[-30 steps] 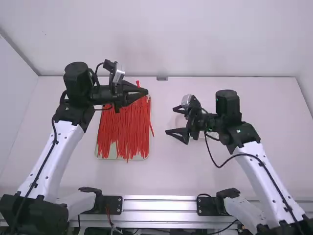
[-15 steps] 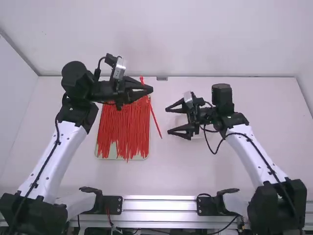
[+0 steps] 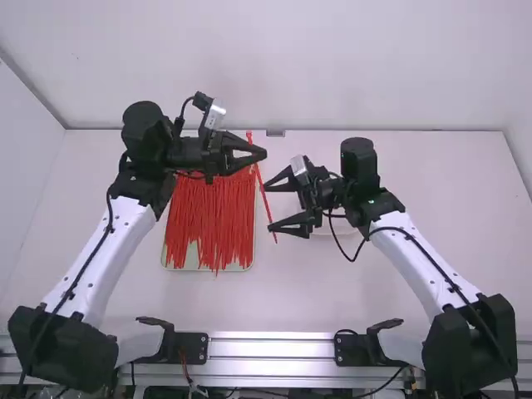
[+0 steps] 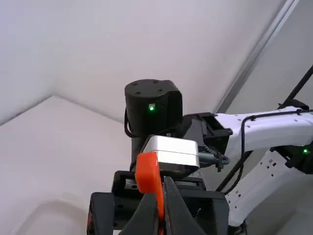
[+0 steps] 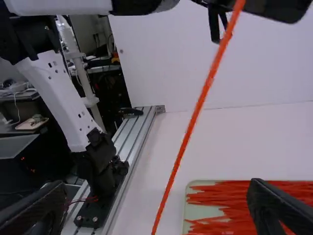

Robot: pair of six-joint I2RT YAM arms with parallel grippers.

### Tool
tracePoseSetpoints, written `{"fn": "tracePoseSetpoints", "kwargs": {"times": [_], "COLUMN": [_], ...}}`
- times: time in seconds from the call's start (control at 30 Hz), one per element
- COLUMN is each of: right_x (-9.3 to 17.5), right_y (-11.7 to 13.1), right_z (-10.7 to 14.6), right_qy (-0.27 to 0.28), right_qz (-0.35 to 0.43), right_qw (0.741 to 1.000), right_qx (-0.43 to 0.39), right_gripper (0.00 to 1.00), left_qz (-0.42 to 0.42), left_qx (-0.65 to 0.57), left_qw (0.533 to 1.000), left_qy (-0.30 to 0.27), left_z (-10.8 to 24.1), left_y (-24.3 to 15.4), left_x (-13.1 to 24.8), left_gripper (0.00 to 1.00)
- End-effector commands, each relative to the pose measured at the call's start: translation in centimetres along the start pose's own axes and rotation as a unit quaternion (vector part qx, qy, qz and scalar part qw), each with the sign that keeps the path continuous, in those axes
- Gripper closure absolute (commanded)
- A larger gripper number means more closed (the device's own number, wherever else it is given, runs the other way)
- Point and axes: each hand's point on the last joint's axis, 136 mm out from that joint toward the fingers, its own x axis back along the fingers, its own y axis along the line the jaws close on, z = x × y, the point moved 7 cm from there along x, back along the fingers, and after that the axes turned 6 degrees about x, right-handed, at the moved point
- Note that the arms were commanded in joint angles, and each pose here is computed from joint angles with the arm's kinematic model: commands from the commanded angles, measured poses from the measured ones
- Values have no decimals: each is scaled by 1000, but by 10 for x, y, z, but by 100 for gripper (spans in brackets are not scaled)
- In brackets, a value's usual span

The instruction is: Fasten the cable tie

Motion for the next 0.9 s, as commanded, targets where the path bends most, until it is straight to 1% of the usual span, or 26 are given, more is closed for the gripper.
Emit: {"fn": "tracePoseSetpoints", "kwargs": {"times": [0.0,0.17,0.2,0.3,0.33,0.37,0.47,0.5,0.53,0.57,0.6,0.63,0.67,0.7,0.87], "right_x": [-1,0,0,0,0,0,0,0,0,0,0,0,0,0,1], "right_y": [-5,-11,-11,-14,-14,-14,-14,-14,-14,-14,-14,-14,-14,-14,-15], "right_z": [-12,-16,-15,-15,-14,-14,-15,-15,-15,-15,-15,-15,-15,-15,-15], "right_qy": [0,0,1,3,3,4,3,3,3,3,3,3,3,3,4], "right_qz": [12,36,39,52,54,54,53,53,53,54,54,53,53,53,56], "right_qw": [1000,998,998,997,996,996,997,997,997,997,997,997,997,997,996], "right_qx": [-19,-53,-55,-64,-65,-65,-63,-63,-63,-63,-63,-63,-63,-63,-63], "right_gripper": [5,10,14,19,22,28,39,46,49,60,76,88,96,100,100], "left_qz": [16,17,17,18,17,16,16,16,16,16,16,16,16,16,17], "left_qx": [-6,3,5,8,10,11,10,10,10,10,10,10,10,10,5], "left_qw": [1000,1000,1000,1000,1000,1000,1000,1000,1000,1000,1000,1000,1000,1000,1000], "left_qy": [6,10,11,13,13,12,12,12,12,12,12,12,12,12,11], "left_z": [-4,0,1,2,2,2,2,2,2,2,2,2,2,2,1], "left_y": [-6,4,5,7,9,10,10,10,10,10,10,10,10,10,10], "left_x": [-5,-9,-9,-11,-11,-11,-11,-11,-11,-11,-11,-11,-11,-11,-11], "left_gripper": [99,99,98,99,99,99,98,99,98,99,99,99,99,99,98]}}
